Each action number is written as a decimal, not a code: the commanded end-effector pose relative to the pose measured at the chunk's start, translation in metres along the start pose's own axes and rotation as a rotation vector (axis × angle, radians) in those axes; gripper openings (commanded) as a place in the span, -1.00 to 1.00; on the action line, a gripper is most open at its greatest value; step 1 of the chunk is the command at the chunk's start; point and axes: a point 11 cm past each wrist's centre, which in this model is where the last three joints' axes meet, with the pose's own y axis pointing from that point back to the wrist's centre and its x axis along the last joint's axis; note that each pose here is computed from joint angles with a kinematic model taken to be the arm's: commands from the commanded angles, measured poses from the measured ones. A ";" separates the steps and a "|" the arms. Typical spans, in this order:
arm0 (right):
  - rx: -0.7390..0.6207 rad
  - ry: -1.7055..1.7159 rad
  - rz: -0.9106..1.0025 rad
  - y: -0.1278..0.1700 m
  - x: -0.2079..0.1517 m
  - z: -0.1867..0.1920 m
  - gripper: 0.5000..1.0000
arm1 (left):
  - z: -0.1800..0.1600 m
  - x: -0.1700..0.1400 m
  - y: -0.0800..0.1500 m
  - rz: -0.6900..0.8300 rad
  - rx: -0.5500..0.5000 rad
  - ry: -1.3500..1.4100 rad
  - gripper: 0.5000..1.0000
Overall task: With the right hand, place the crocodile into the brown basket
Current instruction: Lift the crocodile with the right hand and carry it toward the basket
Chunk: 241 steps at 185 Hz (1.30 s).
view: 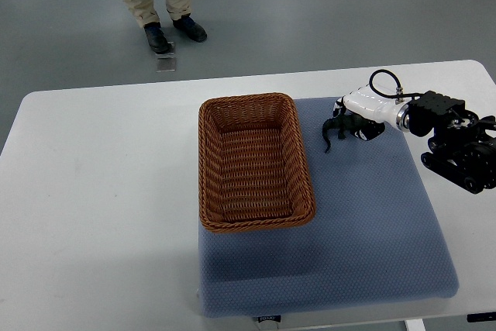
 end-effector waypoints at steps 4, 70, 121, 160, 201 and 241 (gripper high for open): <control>0.000 0.000 -0.002 0.000 -0.001 0.000 -0.45 | 0.000 0.000 0.000 0.000 0.000 0.000 1.00; -0.024 0.000 0.006 0.000 0.000 0.004 -1.00 | 0.000 0.000 0.000 0.000 0.000 0.000 1.00; -0.039 -0.001 0.027 0.002 0.001 0.010 -1.00 | 0.000 0.000 0.000 0.000 0.000 0.000 1.00; -0.056 -0.010 0.079 0.006 0.015 0.020 -1.00 | 0.000 0.000 0.000 0.000 0.000 0.000 1.00; 0.030 0.023 0.199 0.006 0.063 0.001 -1.00 | 0.000 0.000 0.000 0.000 0.000 0.000 1.00; 0.168 0.040 0.272 0.002 0.101 -0.046 -1.00 | 0.000 0.000 0.000 0.000 0.000 0.000 1.00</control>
